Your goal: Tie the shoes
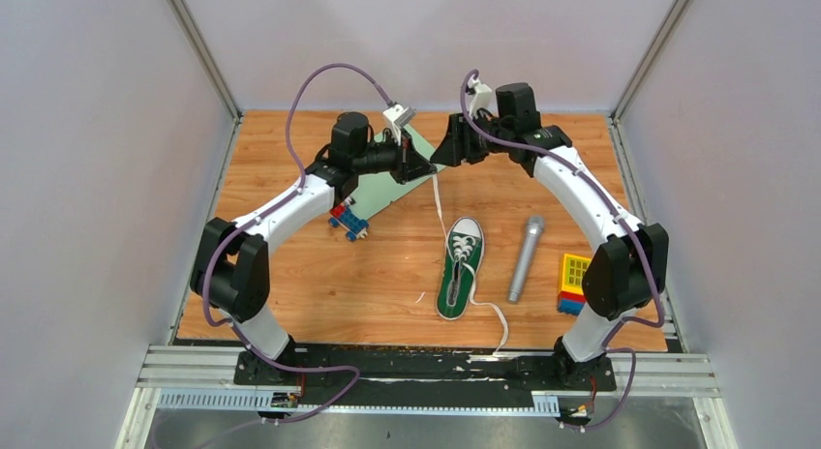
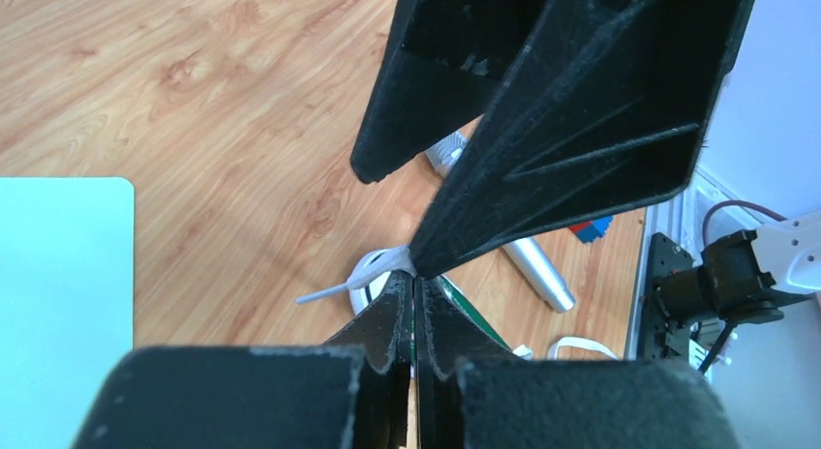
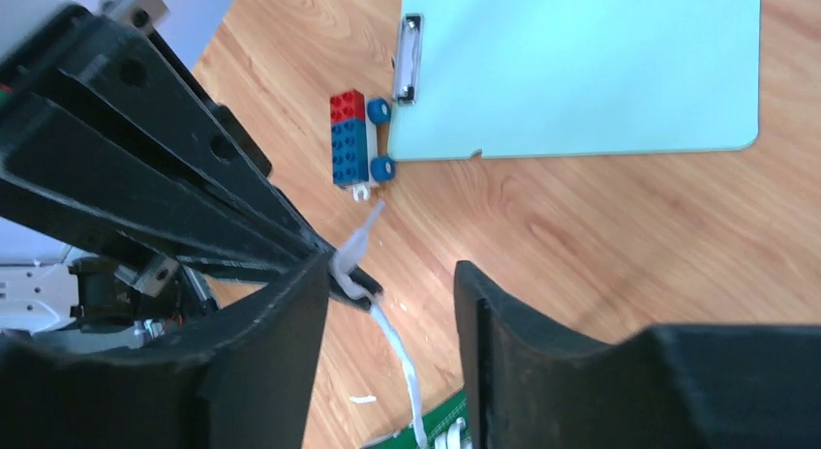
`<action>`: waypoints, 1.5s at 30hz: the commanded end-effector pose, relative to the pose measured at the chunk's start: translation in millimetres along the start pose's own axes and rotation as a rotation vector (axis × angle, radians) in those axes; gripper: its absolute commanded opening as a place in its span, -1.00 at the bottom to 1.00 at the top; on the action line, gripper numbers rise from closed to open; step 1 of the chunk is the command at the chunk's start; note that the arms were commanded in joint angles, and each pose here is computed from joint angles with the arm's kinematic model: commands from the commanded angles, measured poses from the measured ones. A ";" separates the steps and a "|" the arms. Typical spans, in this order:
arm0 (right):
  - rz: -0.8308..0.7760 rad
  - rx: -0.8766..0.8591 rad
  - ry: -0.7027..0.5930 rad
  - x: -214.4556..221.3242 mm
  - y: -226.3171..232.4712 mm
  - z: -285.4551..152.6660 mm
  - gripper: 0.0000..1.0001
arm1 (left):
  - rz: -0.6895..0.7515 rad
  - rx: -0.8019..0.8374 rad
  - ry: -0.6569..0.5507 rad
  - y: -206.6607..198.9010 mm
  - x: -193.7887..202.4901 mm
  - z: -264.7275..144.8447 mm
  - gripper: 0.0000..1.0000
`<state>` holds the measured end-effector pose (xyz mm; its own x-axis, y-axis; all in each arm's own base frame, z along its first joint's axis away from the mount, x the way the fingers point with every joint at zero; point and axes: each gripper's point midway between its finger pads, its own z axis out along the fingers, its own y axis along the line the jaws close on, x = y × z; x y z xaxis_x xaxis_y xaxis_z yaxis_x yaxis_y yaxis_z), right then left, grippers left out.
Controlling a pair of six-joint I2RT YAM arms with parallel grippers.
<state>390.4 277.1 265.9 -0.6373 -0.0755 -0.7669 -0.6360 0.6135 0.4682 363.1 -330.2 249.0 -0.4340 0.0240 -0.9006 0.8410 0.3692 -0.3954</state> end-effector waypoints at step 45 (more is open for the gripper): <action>0.416 -0.095 0.407 138.8 -31.9 48.7 -1.00 | 0.197 -0.257 0.239 11.6 42.8 -84.8 -1.00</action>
<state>333.1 259.7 94.2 -0.9615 -0.1325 -0.2408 -0.2621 0.7054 0.6586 311.9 -263.9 185.2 -0.4644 0.3041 -0.8318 0.8225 0.4964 -0.2777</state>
